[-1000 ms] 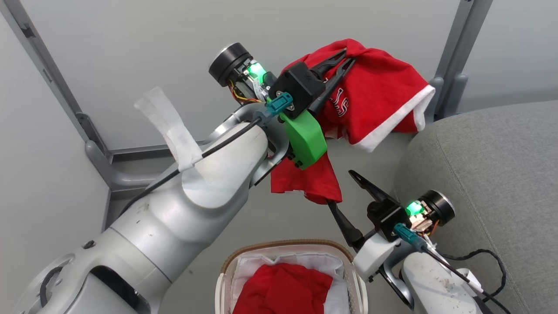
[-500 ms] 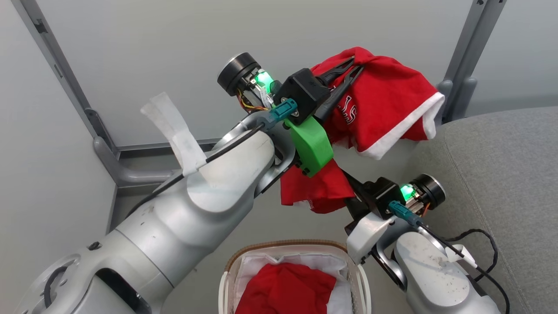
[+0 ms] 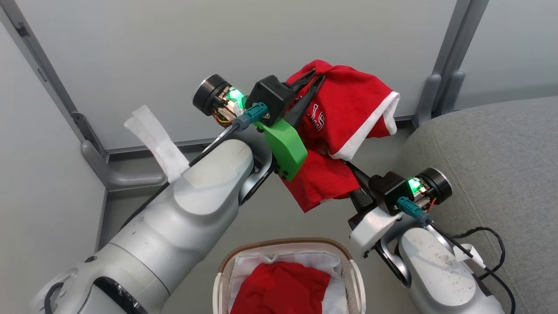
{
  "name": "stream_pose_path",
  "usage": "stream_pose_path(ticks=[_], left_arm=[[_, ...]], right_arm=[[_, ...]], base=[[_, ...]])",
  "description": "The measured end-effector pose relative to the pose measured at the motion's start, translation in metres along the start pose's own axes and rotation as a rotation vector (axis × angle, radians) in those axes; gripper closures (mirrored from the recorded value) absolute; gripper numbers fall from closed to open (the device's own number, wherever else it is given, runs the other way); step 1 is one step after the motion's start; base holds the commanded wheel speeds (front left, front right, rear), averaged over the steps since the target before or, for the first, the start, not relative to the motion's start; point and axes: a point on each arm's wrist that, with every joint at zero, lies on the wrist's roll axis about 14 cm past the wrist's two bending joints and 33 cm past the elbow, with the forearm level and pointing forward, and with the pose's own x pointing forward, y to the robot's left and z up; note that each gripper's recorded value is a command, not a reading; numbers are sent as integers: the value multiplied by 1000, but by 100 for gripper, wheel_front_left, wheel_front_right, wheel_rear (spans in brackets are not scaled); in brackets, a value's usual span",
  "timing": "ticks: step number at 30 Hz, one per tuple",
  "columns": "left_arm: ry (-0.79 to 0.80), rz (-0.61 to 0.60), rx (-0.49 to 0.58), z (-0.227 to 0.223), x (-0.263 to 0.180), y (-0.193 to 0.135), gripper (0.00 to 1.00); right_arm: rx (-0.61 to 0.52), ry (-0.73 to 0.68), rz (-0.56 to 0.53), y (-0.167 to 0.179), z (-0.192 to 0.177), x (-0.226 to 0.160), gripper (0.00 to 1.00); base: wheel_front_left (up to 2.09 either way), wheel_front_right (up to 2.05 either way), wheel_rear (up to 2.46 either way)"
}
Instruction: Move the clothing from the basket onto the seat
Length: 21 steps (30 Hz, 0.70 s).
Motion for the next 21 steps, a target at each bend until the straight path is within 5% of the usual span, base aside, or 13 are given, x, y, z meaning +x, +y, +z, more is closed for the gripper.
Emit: stream_pose_path(ticks=[5,6,7,8,10,21], left_arm=[[18,40,-45,-12,-4,7,100],[19,50,-57,-14,-5,8,69],[21,61,-72,-17,-6,10,59],[24,70,-88,-21,-8,10,34],[29,86,-113,-28,-12,11,0],[47,151,-283,-63,-37,-2,0]], right_arm=[[-1,-4,-13,-4,0,-1,100],[-2,-7,-15,-5,1,-1,100],[-1,-13,-19,-6,3,-1,100],[-3,-19,-24,-8,5,-1,100],[-4,-30,-36,-12,8,-1,100],[-23,-75,-124,-42,22,-4,100]], base=[[0,0,0],[0,0,0],[0,0,0],[0,0,0],[0,0,0],[0,0,0]])
